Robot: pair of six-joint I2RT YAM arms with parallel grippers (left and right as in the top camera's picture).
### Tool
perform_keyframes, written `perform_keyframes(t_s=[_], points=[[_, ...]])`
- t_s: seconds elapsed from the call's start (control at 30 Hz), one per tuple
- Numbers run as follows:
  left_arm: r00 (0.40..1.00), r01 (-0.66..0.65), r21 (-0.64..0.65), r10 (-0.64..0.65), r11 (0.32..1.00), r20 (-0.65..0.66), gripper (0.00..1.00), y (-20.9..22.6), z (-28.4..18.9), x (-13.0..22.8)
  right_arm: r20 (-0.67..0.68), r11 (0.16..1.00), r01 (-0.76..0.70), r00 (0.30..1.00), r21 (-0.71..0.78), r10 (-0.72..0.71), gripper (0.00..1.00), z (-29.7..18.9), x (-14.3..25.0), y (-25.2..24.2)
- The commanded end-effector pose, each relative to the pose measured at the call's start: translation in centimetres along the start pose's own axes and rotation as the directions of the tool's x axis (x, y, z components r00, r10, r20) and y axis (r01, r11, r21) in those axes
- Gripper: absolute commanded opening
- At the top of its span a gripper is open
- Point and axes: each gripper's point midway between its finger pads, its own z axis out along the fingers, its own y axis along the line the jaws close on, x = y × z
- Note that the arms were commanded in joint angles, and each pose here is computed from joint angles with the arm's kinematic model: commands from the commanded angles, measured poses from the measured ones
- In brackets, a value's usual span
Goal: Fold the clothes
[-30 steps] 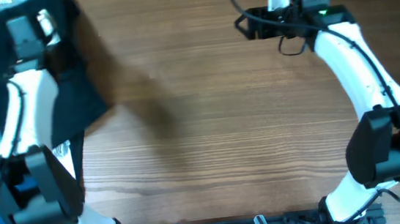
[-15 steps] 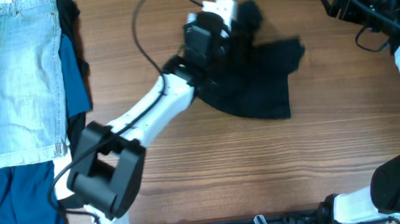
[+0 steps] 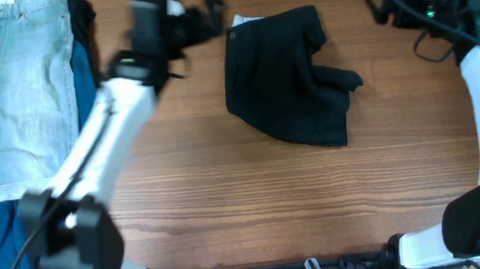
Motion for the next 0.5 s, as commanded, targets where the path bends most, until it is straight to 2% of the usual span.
perform_keyframes(t_s=[0.0, 0.07, 0.17, 0.3, 0.4, 0.47], points=[[0.996, 0.074, -0.074, -0.077, 0.995, -0.046, 0.99, 4.4, -2.3, -0.7, -0.196, 0.999, 0.031, 0.980, -0.031, -0.036, 0.84, 2.0, 4.7, 1.7], [0.991, 0.092, -0.126, -0.103, 0.988, -0.088, 1.00, 6.4, -2.8, 0.2, -0.295, 0.998, 0.019, 0.955, -0.067, -0.038, 0.81, 2.7, 7.5, 3.0], [0.990, 0.073, -0.145, -0.089, 0.987, -0.105, 1.00, 7.1, -2.5, 0.7, -0.223, 0.976, 0.180, 0.953, -0.123, -0.204, 0.82, 4.0, 6.1, 6.6], [0.991, 0.071, -0.224, -0.095, 0.972, -0.098, 1.00, 8.8, -2.4, 0.9, -0.075, 0.938, 0.343, 0.935, -0.049, -0.346, 0.84, 5.3, 2.4, 10.4], [0.990, 0.087, -0.311, -0.116, 0.946, -0.075, 1.00, 11.4, -3.2, 0.5, -0.082, 0.924, 0.372, 0.922, -0.092, -0.379, 0.84, 7.0, 3.5, 12.8], [0.988, 0.110, -0.336, -0.139, 0.935, -0.062, 1.00, 12.9, -3.8, 0.0, -0.123, 0.922, 0.367, 0.916, -0.126, -0.381, 0.80, 8.6, 5.1, 13.4]])
